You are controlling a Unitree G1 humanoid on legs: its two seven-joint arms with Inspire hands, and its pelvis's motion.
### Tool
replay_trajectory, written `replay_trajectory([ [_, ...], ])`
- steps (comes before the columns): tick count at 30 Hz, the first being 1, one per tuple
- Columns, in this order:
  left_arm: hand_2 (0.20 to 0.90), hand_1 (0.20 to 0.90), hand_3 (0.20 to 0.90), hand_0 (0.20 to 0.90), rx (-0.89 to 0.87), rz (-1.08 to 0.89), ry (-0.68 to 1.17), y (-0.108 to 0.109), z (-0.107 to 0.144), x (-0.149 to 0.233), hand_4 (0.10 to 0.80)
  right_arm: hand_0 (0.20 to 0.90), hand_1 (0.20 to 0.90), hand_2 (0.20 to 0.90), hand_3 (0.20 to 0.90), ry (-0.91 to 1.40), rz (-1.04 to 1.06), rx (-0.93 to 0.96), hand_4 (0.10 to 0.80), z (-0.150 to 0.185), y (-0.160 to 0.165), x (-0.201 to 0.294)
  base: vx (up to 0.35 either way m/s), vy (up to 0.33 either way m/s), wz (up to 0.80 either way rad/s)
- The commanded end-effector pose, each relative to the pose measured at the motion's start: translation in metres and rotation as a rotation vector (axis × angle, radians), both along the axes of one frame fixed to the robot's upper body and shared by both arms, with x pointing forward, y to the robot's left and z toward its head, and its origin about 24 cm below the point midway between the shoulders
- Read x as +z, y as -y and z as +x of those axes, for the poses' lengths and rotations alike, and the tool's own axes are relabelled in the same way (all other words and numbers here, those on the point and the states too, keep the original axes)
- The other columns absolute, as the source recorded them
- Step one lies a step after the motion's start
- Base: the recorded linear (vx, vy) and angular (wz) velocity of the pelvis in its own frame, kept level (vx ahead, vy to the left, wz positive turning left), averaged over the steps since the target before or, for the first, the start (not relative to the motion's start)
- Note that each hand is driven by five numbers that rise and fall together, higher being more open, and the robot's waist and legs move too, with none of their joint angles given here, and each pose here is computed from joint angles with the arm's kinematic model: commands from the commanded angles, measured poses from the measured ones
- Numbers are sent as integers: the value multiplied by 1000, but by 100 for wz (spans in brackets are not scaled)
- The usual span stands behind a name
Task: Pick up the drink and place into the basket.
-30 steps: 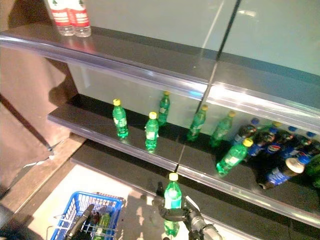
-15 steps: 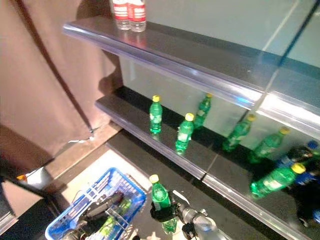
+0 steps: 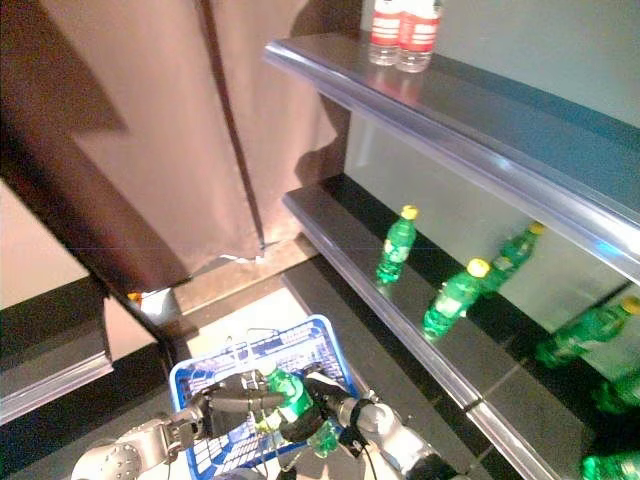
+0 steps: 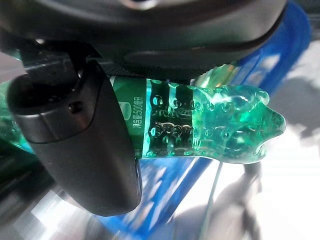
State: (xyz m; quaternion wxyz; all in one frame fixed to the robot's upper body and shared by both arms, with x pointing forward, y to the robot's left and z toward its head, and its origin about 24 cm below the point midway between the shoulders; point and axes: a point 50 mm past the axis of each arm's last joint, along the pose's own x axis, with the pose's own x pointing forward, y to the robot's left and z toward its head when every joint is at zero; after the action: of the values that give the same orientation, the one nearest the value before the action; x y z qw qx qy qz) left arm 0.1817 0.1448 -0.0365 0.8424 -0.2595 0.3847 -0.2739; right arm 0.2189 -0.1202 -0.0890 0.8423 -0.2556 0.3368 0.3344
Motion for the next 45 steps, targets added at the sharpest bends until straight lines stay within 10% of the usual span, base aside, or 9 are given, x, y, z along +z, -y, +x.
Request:
replay_trajectory([
  [1, 300, 300, 200, 300, -455, -683, 669, 100, 28, 156, 100, 300, 300, 300, 200, 167, -25, 211, 100, 31, -53, 26, 32, 22, 52],
  [20, 300, 300, 200, 300, -738, -863, 527, 153, -17, 159, 100, 300, 300, 300, 200, 347, -646, 663, 100, 61, -62, 27, 53, 38, 20],
  [21, 300, 300, 200, 300, -734, -871, 519, 152, -18, 158, 100, 493, 493, 493, 425, 352, -660, 662, 325, 60, -60, 25, 38, 36, 9],
  [22, 300, 300, 200, 300, -729, -871, 524, 151, -18, 158, 100, 900, 900, 900, 900, 343, -656, 640, 800, 59, -58, 23, 25, 40, 1],
  [36, 300, 300, 200, 300, -322, -768, 599, 97, 26, 169, 100, 900, 900, 900, 900, 306, -281, 176, 800, 58, -28, 23, 5, 7, 0],
  [45, 300, 300, 200, 300, 196, -557, 657, 16, 59, 147, 100, 900, 900, 900, 900, 419, 261, -248, 800, 31, -8, 61, -55, -50, -15],
])
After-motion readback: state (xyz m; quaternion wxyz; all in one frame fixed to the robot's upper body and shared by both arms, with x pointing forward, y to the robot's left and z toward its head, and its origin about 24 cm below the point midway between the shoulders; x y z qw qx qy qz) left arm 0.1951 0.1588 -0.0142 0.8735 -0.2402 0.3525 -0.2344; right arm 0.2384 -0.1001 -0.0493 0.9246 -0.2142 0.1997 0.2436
